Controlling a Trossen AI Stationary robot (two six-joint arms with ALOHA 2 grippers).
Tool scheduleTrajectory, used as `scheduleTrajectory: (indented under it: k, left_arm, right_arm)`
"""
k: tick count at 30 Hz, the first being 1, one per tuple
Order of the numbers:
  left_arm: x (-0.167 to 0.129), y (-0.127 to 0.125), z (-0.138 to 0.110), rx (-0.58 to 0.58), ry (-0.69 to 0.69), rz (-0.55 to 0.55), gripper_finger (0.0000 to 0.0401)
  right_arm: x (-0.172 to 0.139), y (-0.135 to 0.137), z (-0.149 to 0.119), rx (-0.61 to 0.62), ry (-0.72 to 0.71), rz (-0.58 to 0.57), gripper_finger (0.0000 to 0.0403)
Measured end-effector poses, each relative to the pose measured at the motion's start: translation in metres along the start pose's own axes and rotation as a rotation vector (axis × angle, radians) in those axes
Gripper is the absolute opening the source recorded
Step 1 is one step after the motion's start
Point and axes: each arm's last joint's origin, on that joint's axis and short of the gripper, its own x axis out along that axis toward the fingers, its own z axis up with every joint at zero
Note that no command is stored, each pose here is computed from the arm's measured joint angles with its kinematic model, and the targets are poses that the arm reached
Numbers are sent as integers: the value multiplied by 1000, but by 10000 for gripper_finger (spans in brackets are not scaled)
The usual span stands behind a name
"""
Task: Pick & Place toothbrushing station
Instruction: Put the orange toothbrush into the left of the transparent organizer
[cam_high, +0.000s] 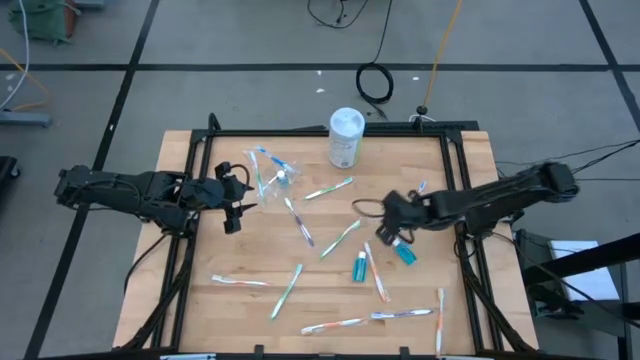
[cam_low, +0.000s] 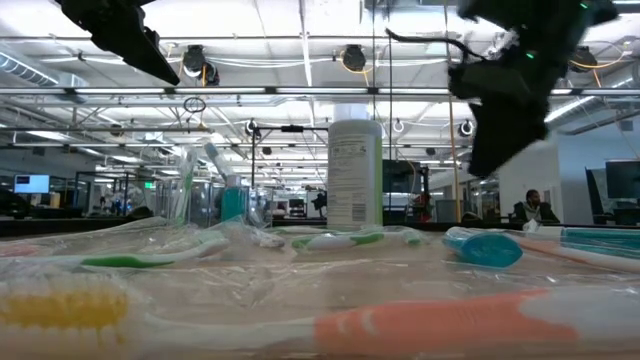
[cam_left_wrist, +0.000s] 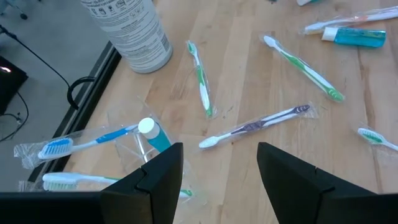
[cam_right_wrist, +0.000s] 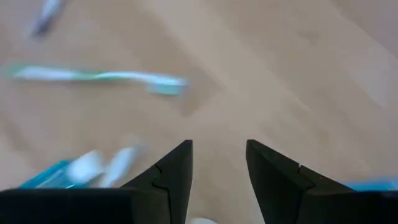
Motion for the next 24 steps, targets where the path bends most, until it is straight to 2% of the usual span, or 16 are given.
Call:
scheduleTrajectory:
  k: [5,10,14,17,20,24]
  left_arm:
    - [0,0,0,0,-1,0,212]
    - [0,0,1,-9,-5,0,212]
    - [0,0,1,-68,-13,-11,212]
    - [0,-2,1,-130,-4,-61,212]
    - [2,-6,0,-162,29,-164,212]
    - [8,-20,-5,-173,163,-388,212]
  right_arm:
    - [0,-42,-26,269,-27,-14,141]
    - [2,-66,-45,438,-16,18,141]
    - [0,-66,-45,403,-45,95,141]
    - [-1,-61,-40,370,-89,155,141]
    - [-1,-57,-36,316,-124,195,141]
    - [-2,-55,-33,284,-150,222,141]
